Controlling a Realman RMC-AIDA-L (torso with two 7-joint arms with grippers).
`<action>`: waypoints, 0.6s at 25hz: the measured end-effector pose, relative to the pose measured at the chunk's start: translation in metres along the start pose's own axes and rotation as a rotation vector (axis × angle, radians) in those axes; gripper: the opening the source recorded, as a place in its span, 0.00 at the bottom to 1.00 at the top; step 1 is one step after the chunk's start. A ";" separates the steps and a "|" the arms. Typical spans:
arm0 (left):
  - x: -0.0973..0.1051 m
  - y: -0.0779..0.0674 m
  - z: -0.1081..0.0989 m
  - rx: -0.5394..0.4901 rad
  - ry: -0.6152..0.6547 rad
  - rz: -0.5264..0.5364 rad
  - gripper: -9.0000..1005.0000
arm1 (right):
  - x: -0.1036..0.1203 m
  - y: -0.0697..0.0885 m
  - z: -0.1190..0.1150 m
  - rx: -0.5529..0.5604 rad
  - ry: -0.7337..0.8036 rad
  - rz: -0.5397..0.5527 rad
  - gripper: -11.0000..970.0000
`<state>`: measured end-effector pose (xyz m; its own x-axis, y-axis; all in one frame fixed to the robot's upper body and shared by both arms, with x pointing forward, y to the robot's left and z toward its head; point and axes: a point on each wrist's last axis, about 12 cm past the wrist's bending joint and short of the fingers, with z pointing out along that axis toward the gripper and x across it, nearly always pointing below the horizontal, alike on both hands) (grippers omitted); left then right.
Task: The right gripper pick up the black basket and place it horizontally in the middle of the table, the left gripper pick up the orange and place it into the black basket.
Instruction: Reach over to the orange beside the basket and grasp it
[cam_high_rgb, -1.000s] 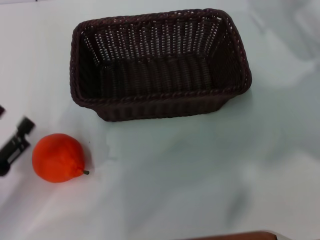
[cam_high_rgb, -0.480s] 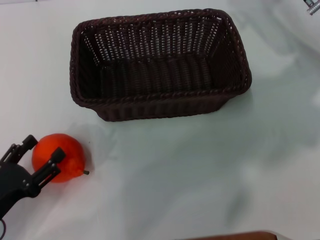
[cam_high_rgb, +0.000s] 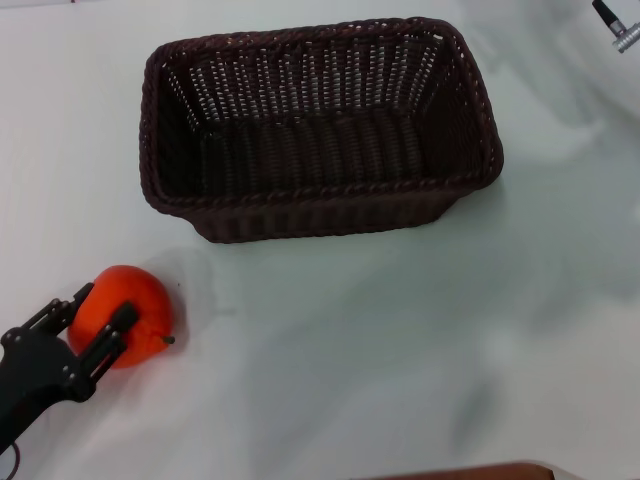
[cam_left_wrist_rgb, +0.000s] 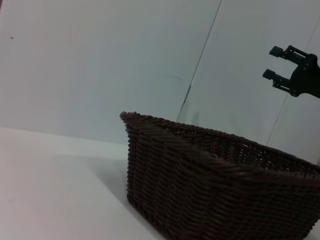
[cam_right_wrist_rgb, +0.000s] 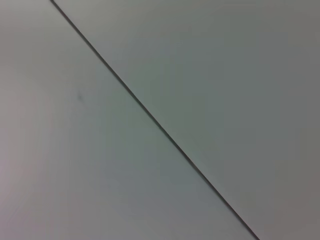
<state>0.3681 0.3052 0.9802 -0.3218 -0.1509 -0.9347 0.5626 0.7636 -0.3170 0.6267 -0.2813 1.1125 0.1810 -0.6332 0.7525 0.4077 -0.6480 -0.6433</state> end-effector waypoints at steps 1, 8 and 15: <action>0.000 0.000 0.000 0.001 0.001 0.000 0.64 | -0.001 0.000 0.000 -0.002 -0.001 0.003 0.79; -0.002 -0.002 -0.001 0.025 -0.017 0.000 0.45 | -0.002 0.001 0.000 -0.008 -0.002 0.006 0.79; -0.030 -0.007 -0.018 0.114 -0.229 0.012 0.35 | -0.002 0.002 -0.001 -0.017 0.015 0.017 0.79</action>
<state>0.3602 0.3160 1.0136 -0.1407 -0.2908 -0.9464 0.6518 0.6923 -0.3096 0.6260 -0.2822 1.1097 0.1744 -0.6504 0.7393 0.3893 -0.6441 -0.6584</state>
